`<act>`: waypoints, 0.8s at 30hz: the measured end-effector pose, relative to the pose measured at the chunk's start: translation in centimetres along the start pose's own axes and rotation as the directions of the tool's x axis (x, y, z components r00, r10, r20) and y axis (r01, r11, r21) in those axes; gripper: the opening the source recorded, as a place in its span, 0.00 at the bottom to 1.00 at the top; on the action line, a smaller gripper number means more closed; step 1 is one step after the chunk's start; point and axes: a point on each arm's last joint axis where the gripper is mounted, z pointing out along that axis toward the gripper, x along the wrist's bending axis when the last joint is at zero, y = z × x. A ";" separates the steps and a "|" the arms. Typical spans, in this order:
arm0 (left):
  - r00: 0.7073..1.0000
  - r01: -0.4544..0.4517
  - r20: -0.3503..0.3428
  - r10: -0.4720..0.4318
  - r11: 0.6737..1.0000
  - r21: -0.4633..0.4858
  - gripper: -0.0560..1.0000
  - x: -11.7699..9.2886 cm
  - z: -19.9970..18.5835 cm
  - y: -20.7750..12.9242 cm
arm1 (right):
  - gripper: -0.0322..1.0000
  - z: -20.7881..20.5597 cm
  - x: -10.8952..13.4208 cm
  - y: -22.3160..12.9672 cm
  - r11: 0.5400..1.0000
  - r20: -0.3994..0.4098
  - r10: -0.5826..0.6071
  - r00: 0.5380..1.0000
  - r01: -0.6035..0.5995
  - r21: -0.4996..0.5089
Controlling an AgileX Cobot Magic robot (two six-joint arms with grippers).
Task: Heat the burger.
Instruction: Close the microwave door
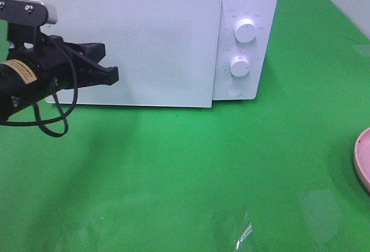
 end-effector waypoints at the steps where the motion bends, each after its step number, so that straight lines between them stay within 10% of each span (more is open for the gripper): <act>1: 1.000 0.000 0.000 0.000 1.000 0.000 0.05 0.0 0.0 0.0 | 0.77 0.0 0.0 0.0 1.000 0.000 0.000 1.000 0.000 0.000; 24: 1.000 -0.021 0.024 0.020 0.998 0.059 0.05 -2.8 7.4 0.9 | 0.77 0.0 0.0 0.0 1.000 0.000 0.000 1.000 0.000 0.000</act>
